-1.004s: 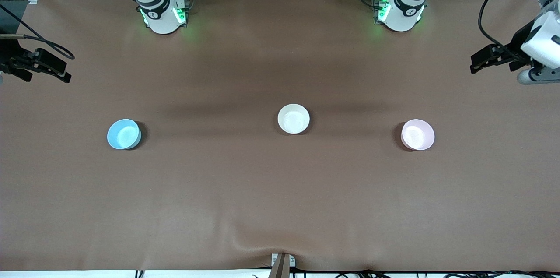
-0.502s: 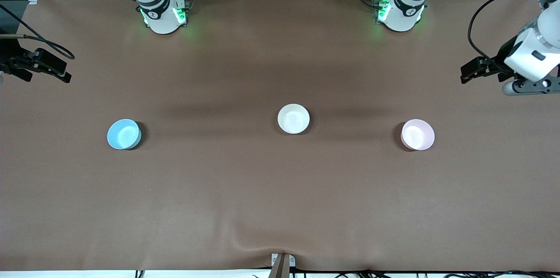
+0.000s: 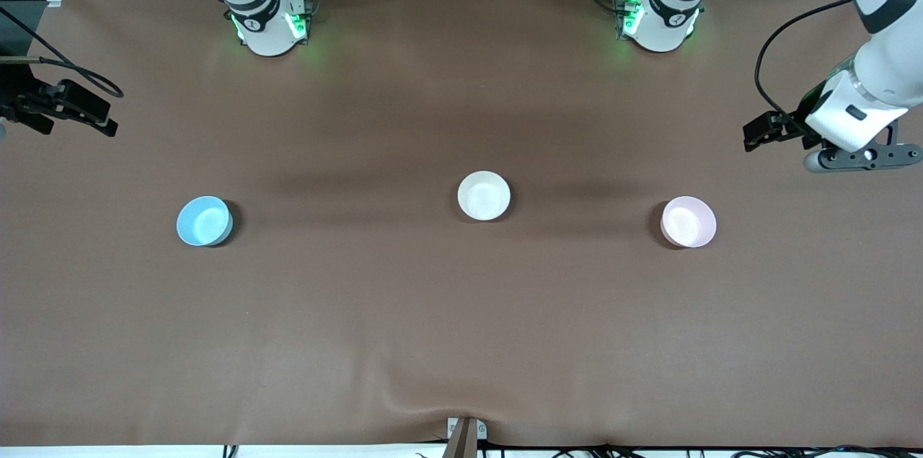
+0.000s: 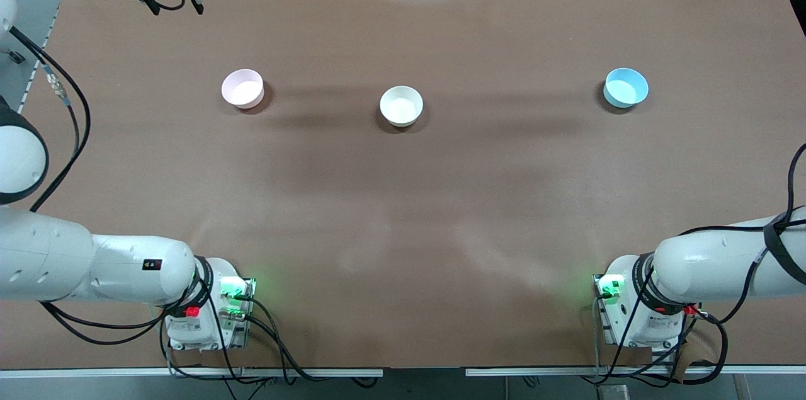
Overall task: Stack pink and blue bowls on white bowl
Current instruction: 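Move the left gripper toward the pale pink bowl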
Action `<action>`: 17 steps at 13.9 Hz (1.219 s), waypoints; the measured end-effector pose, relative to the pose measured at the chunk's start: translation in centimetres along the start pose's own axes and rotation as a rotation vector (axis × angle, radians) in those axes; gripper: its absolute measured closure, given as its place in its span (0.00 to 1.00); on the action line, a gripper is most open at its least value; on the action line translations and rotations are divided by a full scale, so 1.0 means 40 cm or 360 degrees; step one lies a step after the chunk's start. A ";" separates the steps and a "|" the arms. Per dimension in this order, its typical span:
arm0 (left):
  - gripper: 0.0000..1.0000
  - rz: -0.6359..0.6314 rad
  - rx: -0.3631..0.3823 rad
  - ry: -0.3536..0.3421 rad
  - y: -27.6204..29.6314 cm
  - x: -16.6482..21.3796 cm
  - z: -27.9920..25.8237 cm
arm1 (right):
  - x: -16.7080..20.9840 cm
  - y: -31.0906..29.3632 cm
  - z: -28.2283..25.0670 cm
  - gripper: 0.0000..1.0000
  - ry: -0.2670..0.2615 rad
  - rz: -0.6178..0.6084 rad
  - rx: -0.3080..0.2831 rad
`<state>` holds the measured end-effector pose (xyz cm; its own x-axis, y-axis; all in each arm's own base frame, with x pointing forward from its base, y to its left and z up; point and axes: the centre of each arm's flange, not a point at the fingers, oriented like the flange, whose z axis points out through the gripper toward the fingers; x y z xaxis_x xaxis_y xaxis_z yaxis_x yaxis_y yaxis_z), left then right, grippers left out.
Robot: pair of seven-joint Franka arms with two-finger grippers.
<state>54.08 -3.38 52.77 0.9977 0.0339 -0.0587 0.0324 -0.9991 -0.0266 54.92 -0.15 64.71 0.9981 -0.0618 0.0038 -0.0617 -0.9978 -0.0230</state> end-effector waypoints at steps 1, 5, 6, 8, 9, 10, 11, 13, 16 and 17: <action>0.00 -0.0002 -0.0001 0.0004 -0.002 0.001 0.014 | 0.000 0.000 0.000 0.00 0.0000 0.0000 0.0000; 0.00 -0.0020 -0.0002 0.0000 -0.017 0.008 0.062 | 0.000 0.001 0.000 0.00 -0.0001 0.0001 0.0000; 0.00 -0.0033 -0.0003 -0.0001 -0.027 0.013 0.073 | 0.000 0.001 0.000 0.00 -0.0001 0.0001 0.0000; 0.00 -0.0048 -0.0005 0.0000 -0.039 0.024 0.097 | 0.000 0.001 0.001 0.00 -0.0002 0.0001 0.0000; 0.00 -0.0051 -0.0006 0.0004 -0.042 0.028 0.112 | 0.000 0.001 0.001 0.00 -0.0002 0.0001 0.0000; 0.00 -0.0052 -0.0008 0.0012 -0.043 0.032 0.130 | 0.001 0.001 0.001 0.00 -0.0003 0.0001 0.0000; 0.00 -0.0053 -0.0009 0.0024 -0.043 0.035 0.150 | 0.001 0.001 0.002 0.00 -0.0003 0.0001 0.0000; 0.00 -0.0052 -0.0013 0.0049 -0.042 0.040 0.202 | 0.003 0.001 0.005 0.00 -0.0007 0.0001 -0.0001; 0.00 -0.0073 -0.0017 0.0053 -0.060 0.045 0.293 | 0.004 0.001 0.007 0.00 -0.0009 0.0002 -0.0001; 0.00 -0.0085 -0.0017 0.0037 -0.071 0.047 0.319 | 0.004 0.001 0.007 0.00 -0.0010 0.0002 -0.0001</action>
<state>55.10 -0.18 40.01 0.9956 0.0870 -0.0343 0.0864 -0.9961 -0.0184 55.08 -0.20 64.41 0.9980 -0.0627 -0.0022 -0.0628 -0.9978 -0.0225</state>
